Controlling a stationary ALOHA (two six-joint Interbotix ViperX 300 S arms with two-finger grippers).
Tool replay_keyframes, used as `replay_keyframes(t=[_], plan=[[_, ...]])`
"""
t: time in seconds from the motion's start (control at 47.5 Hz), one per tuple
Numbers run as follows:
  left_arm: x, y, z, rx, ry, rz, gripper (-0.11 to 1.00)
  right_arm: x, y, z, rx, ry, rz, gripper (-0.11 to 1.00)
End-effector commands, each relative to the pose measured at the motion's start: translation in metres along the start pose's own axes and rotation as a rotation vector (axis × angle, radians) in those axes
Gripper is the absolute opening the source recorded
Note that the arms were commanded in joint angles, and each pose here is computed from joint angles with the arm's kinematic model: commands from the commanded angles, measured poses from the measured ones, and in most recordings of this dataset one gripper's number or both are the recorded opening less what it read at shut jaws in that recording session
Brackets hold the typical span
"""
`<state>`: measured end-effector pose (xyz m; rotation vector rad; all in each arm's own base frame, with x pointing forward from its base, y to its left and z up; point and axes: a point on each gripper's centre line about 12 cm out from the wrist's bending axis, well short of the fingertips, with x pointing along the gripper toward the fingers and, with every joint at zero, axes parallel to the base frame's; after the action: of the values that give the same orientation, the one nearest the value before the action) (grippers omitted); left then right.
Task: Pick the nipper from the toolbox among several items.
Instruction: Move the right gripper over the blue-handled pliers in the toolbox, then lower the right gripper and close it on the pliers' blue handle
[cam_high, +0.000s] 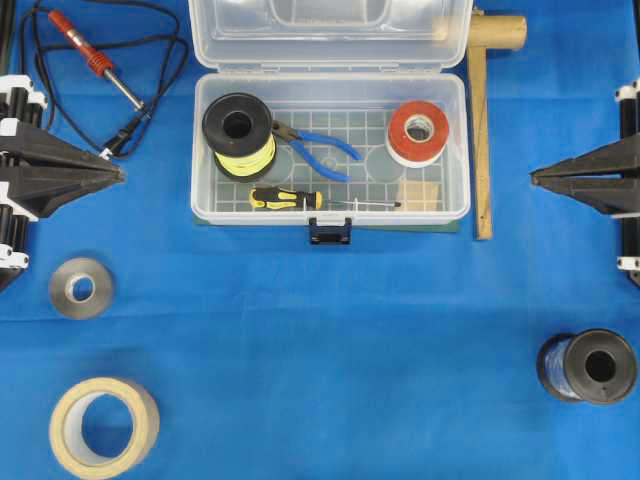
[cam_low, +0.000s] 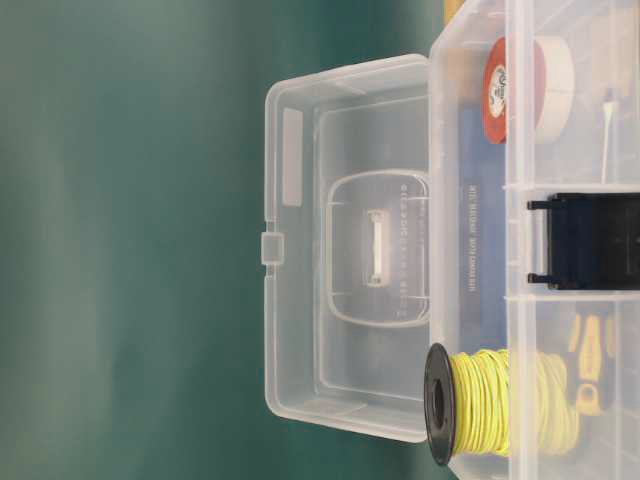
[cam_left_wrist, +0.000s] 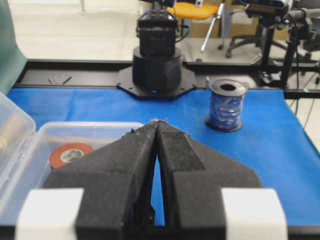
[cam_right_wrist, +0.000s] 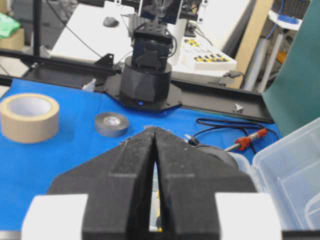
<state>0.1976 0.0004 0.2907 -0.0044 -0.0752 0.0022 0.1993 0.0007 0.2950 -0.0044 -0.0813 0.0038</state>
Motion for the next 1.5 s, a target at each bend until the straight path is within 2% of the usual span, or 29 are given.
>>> replay_keyframes(t=[0.0,0.105,0.358,0.506,0.632,0.716,0.906,0.948,1.116,1.475], plan=[[0.003,0.000,0.003,-0.025,0.005,0.006,0.00,0.004,-0.003,0.007,0.000,-0.009,-0.013,0.00],[0.003,0.000,0.003,-0.033,0.005,0.005,0.00,0.012,-0.010,0.010,0.008,0.052,-0.050,0.00],[0.003,0.000,0.003,-0.031,0.005,0.006,0.00,0.050,-0.049,0.017,0.059,0.261,-0.201,0.00],[0.003,0.001,0.003,-0.032,0.002,0.009,0.00,0.081,-0.070,0.010,0.071,0.377,-0.253,0.00],[0.003,0.001,0.003,-0.036,0.000,0.009,0.00,0.112,-0.089,-0.008,0.083,0.504,-0.283,0.01],[0.003,0.001,0.004,-0.037,-0.002,0.010,0.00,0.131,-0.098,-0.025,0.091,0.602,-0.293,0.15],[0.002,0.001,0.003,-0.039,-0.002,0.009,0.00,0.170,-0.111,-0.060,0.088,0.809,-0.285,0.70],[0.003,0.001,0.003,-0.039,0.000,0.010,0.00,0.177,-0.114,-0.069,0.091,0.846,-0.284,0.75],[0.003,0.001,0.000,-0.043,0.011,0.010,0.00,0.202,-0.123,-0.108,0.092,0.974,-0.273,0.66],[0.003,0.001,-0.004,-0.045,0.029,0.010,0.00,0.226,-0.131,-0.172,0.118,1.098,-0.266,0.66]])
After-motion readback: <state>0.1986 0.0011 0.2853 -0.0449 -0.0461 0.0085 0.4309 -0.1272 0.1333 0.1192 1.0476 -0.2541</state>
